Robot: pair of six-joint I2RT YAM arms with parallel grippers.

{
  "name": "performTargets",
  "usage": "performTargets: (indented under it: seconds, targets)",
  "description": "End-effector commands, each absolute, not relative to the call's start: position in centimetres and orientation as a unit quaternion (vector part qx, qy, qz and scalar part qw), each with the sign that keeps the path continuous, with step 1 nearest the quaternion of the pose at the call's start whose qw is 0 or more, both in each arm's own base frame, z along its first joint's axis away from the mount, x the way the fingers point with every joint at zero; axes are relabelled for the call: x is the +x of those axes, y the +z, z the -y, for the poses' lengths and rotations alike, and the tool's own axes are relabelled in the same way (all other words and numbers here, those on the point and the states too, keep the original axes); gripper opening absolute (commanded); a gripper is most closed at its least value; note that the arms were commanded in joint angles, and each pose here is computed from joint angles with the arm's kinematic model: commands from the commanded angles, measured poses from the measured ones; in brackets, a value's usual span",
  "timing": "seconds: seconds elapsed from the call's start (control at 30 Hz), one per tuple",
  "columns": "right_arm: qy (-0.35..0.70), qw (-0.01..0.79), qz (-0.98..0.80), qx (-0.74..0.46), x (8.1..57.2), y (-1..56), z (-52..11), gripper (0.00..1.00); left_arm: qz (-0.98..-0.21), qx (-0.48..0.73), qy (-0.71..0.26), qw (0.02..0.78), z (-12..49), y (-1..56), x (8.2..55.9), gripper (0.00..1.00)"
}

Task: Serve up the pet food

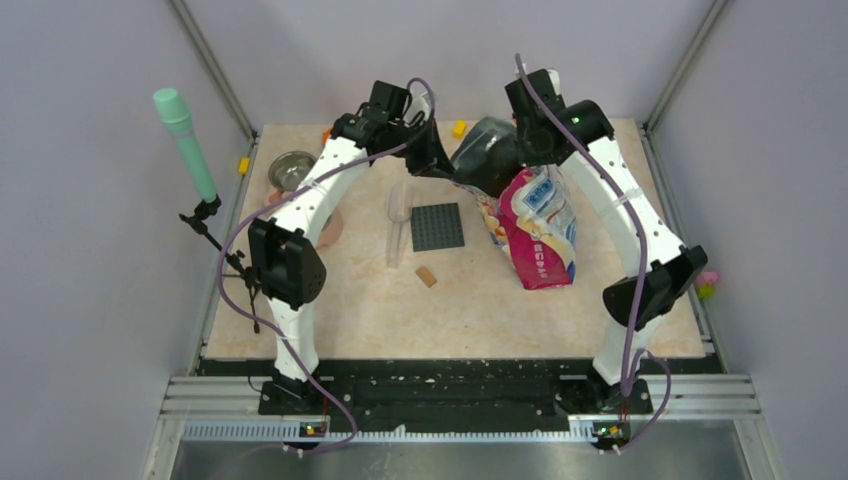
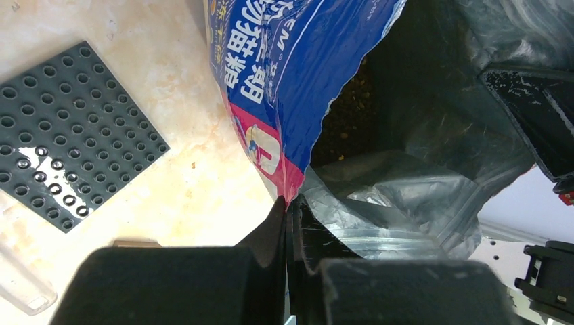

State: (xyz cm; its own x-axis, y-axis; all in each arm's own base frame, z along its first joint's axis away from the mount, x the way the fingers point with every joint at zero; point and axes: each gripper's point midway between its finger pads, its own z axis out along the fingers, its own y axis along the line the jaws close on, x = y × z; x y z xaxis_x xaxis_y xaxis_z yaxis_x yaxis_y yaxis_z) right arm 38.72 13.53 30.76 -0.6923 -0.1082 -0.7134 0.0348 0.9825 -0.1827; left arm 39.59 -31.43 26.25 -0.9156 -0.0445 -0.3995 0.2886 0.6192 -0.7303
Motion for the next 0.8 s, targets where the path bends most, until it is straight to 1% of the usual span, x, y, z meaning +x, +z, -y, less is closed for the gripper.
performTargets:
  seconds: [0.0, 0.1, 0.2, 0.3, 0.37, 0.53, 0.77]
  targets:
    - [-0.014, 0.443, -0.896, -0.005, 37.5, 33.7, -15.6, 0.0, -0.88, 0.073, -0.401, 0.242, 29.7, 27.6, 40.4, 0.0]
    - [0.0, 0.432, -0.902, -0.024, 36.0, 31.9, -17.6, 0.0, -0.897, 0.074, -0.374, 0.223, 28.8, 25.1, 39.8, 0.0]
    - [-0.003, 0.401, -0.915, -0.036, 34.5, 28.9, -18.3, 0.0, -0.912, 0.08, -0.352, 0.192, 28.3, 22.3, 38.1, 0.0]
    - [-0.024, 0.379, -0.924, -0.039, 33.6, 26.6, -17.8, 0.0, -0.923, 0.092, -0.334, 0.167, 28.6, 19.9, 36.6, 0.0]
    - [-0.056, 0.374, -0.925, -0.035, 33.4, 25.7, -16.6, 0.0, -0.925, 0.104, -0.331, 0.154, 29.6, 18.9, 35.9, 0.0]
    - [-0.096, 0.361, -0.928, 0.012, 34.5, 24.7, -12.1, 0.0, -0.913, 0.136, -0.36, 0.134, 34.8, 17.6, 35.6, 0.0]
    - [-0.158, 0.371, -0.91, 0.094, 36.1, 25.7, -4.9, 0.0, -0.881, 0.168, -0.427, 0.116, 43.2, 17.7, 35.5, 0.0]
